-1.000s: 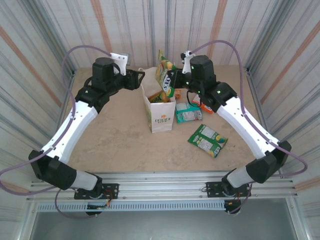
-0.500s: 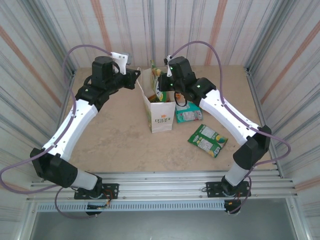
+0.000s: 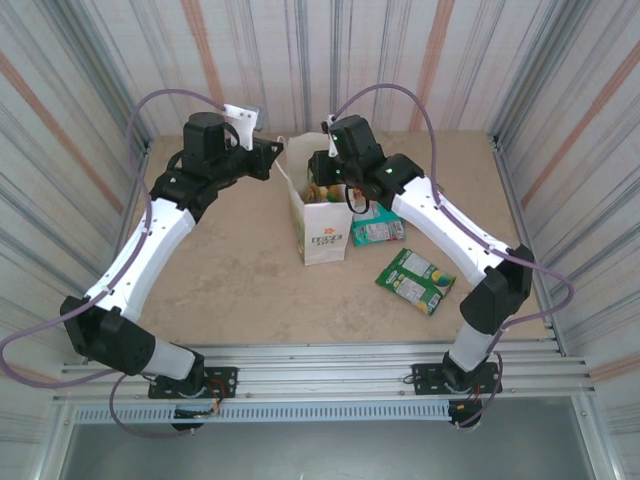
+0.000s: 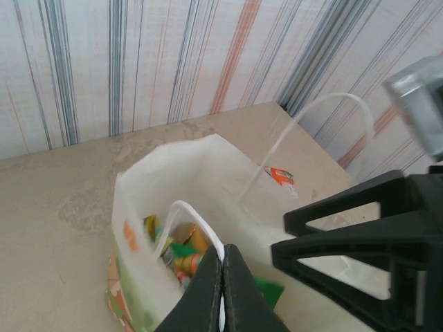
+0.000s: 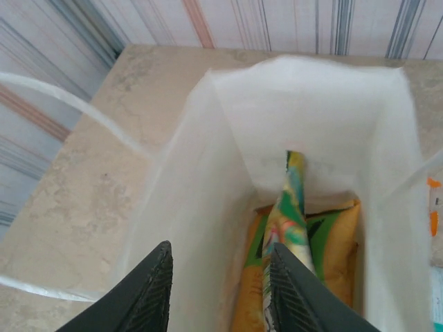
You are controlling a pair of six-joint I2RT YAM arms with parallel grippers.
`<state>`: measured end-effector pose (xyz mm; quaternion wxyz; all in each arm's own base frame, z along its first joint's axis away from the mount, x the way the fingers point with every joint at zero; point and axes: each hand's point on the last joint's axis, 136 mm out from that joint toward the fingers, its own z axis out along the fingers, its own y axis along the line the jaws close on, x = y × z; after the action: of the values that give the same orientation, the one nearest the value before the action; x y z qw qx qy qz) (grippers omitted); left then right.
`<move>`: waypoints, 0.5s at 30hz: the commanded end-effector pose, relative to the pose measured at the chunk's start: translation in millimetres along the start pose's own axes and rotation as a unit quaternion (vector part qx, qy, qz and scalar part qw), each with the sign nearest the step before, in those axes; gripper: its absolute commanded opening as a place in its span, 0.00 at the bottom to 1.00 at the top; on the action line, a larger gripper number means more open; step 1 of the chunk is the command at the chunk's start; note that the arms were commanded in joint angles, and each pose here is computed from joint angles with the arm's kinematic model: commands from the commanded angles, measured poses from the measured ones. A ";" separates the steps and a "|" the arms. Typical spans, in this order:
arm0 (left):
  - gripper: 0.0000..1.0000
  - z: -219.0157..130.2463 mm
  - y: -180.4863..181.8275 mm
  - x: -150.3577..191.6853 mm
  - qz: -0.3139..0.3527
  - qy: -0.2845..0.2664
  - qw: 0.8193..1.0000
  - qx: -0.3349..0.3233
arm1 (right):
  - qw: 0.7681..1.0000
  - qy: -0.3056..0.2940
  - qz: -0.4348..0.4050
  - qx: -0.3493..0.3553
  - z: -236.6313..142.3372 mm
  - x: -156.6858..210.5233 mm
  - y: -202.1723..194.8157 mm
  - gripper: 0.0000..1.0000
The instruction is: Place the snacks into the paper bag
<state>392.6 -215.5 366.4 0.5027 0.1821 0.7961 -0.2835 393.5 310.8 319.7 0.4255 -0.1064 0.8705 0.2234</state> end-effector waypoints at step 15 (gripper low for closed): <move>0.02 -13.4 6.2 -15.9 0.024 -0.009 1.000 -0.017 | 0.999 0.031 0.034 0.017 -72.7 -16.2 -51.9 0.61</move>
<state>393.8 -205.4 367.2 0.5025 0.1860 0.8021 -0.2636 375.2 219.5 387.1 0.4507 -0.0507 0.8625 0.2245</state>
